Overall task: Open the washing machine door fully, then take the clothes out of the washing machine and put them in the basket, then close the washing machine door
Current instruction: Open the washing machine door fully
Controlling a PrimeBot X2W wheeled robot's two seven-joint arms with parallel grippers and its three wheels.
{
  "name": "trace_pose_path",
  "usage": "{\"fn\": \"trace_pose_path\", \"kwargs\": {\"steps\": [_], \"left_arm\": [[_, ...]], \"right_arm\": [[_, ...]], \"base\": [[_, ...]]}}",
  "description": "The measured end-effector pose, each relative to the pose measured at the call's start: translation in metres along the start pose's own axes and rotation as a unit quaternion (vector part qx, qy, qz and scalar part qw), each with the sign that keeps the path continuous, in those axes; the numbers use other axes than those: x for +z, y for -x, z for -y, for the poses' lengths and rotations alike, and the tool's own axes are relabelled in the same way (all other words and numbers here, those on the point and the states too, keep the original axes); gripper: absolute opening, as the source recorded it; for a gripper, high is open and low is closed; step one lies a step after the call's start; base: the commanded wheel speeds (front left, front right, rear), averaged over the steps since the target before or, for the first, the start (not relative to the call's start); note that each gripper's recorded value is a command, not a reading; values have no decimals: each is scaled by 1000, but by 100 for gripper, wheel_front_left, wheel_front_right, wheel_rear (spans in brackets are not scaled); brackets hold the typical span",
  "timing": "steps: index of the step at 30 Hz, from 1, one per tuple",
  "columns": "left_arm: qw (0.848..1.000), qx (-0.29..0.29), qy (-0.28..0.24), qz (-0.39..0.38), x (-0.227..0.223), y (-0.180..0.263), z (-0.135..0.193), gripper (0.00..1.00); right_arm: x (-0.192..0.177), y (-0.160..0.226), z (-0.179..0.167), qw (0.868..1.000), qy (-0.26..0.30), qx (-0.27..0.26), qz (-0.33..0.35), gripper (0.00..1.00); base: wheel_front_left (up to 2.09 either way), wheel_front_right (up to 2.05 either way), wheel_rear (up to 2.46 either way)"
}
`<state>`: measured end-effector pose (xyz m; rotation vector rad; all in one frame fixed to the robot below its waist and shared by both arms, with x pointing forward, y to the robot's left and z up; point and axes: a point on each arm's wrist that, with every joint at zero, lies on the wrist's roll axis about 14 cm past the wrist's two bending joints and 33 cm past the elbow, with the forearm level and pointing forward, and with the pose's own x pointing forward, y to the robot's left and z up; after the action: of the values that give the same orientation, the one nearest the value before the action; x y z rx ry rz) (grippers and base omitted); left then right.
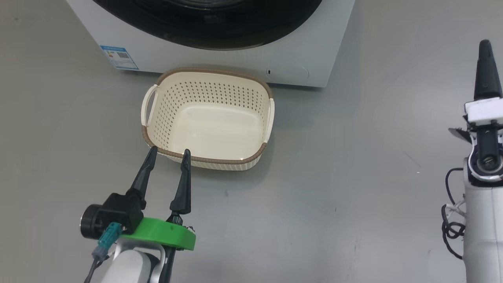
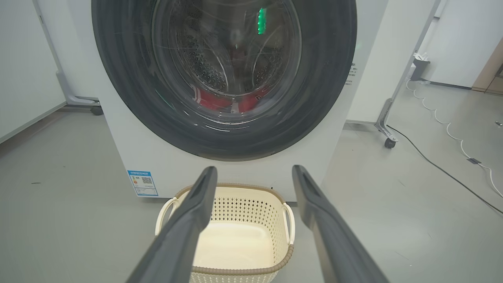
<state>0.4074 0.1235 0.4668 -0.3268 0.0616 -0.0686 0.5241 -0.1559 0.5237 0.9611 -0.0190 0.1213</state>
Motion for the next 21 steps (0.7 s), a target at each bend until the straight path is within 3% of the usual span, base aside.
{"fn": "trace_pose_path", "kwargs": {"steps": [4, 12, 21], "left_arm": [[1000, 10, 10, 6, 3, -10, -6, 100], [1000, 15, 9, 0, -4, -26, -12, 100], [999, 28, 13, -20, -20, -33, -22, 100]], "right_arm": [[6, -23, 1, 999, -38, 7, -1, 0], [12, -70, 1, 999, -31, 23, -24, 0], [-22, -111, -7, 993, -64, 45, -87, 0]], "base": [[0, 0, 0], [0, 0, 0], [0, 0, 0]]}}
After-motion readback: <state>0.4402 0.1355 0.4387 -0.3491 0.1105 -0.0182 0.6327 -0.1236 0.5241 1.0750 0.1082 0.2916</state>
